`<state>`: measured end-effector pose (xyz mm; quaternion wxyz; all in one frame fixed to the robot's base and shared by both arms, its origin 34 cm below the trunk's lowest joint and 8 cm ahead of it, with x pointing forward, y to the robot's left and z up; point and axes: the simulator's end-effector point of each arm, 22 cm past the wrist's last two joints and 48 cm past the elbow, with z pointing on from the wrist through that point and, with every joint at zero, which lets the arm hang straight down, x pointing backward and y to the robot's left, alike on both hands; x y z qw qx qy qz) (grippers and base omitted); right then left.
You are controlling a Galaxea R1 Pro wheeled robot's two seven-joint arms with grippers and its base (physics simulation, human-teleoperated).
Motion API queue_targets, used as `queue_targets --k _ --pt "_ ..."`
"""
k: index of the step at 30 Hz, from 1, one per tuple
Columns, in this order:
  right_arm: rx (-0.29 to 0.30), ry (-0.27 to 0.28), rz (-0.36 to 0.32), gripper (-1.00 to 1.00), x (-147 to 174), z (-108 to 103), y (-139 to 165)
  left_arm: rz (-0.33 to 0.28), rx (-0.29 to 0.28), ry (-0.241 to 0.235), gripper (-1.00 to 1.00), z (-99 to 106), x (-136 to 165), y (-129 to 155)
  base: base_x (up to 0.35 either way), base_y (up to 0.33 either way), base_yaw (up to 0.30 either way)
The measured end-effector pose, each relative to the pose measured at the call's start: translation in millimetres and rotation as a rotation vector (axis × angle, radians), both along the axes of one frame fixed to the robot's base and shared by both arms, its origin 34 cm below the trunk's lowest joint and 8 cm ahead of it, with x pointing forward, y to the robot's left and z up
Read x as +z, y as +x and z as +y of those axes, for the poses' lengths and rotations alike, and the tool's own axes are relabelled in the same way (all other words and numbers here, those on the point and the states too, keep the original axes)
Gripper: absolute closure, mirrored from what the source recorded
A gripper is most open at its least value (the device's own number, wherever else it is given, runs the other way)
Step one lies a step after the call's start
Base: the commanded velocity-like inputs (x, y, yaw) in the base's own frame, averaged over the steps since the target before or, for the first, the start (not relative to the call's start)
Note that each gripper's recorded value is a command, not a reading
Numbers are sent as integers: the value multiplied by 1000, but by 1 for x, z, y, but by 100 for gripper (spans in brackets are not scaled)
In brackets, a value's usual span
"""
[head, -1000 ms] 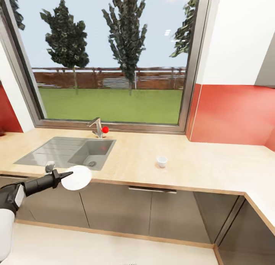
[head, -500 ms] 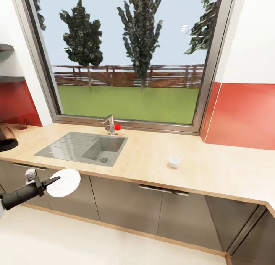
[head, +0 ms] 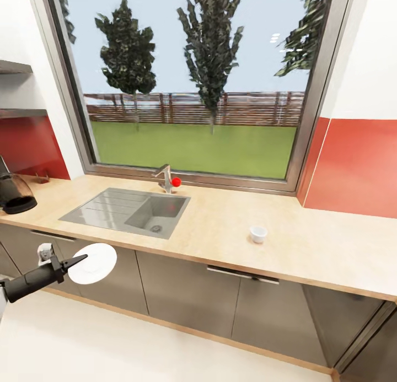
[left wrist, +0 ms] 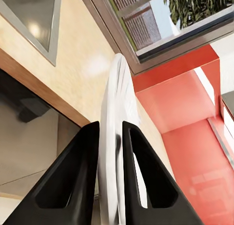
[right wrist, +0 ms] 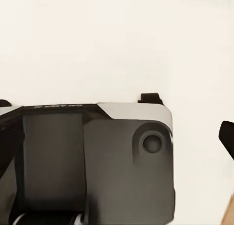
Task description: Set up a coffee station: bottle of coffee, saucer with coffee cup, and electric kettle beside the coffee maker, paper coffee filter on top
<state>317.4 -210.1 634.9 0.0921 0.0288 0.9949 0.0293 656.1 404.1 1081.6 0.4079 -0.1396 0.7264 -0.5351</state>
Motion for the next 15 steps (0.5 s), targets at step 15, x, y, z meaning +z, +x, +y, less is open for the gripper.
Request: queue_targets --k 15 --pt "-1 -8 -10 -100 0 -4 2 2 0 2 100 0 -1 0 0 0 77"
